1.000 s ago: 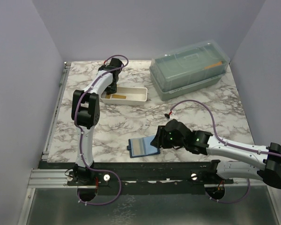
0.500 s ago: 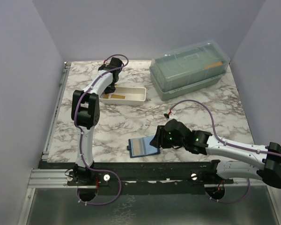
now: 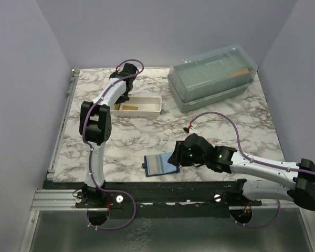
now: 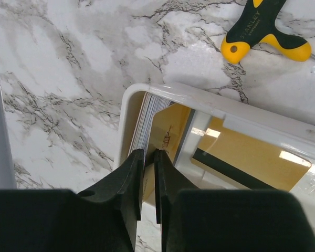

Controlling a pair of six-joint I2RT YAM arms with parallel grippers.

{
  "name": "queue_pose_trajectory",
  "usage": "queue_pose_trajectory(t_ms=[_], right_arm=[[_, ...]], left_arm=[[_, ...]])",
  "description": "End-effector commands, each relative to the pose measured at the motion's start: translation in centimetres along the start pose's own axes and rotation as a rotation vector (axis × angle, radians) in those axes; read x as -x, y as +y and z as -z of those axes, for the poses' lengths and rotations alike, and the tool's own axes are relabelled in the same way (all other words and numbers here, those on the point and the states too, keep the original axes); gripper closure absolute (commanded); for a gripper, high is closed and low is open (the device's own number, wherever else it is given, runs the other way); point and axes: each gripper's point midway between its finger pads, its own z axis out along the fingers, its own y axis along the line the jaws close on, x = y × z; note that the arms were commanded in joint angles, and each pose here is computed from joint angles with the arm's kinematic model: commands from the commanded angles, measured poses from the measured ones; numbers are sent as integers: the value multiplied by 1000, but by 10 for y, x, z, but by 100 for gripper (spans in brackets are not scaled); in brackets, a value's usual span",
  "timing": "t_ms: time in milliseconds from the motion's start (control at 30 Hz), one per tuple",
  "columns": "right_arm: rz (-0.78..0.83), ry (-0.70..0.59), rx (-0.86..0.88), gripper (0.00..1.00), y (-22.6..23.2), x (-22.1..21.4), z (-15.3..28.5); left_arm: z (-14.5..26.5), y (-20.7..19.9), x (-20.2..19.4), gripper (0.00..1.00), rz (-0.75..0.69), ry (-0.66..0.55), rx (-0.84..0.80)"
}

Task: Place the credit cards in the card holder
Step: Pick up the credit card from the storage box.

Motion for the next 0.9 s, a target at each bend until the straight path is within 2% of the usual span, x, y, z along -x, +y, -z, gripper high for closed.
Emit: queue_pose_trajectory(t_ms=[0, 400, 567, 667, 867], right_arm=[[0, -3, 15, 55, 6, 2, 0], [4, 4, -1, 55, 5, 2, -7], [19, 0, -3, 55, 10, 7, -8], [32, -14, -8, 55, 10, 11, -8], [60, -62, 70, 55, 34, 28, -5]], left_arm=[[25, 10, 17, 83, 43, -50, -30], [69, -3, 25, 97, 111, -82, -222], [122, 0, 32, 100, 178, -144, -359], [166, -7, 29, 100, 222, -180, -534], [275, -45, -14, 100, 195, -254, -1147]])
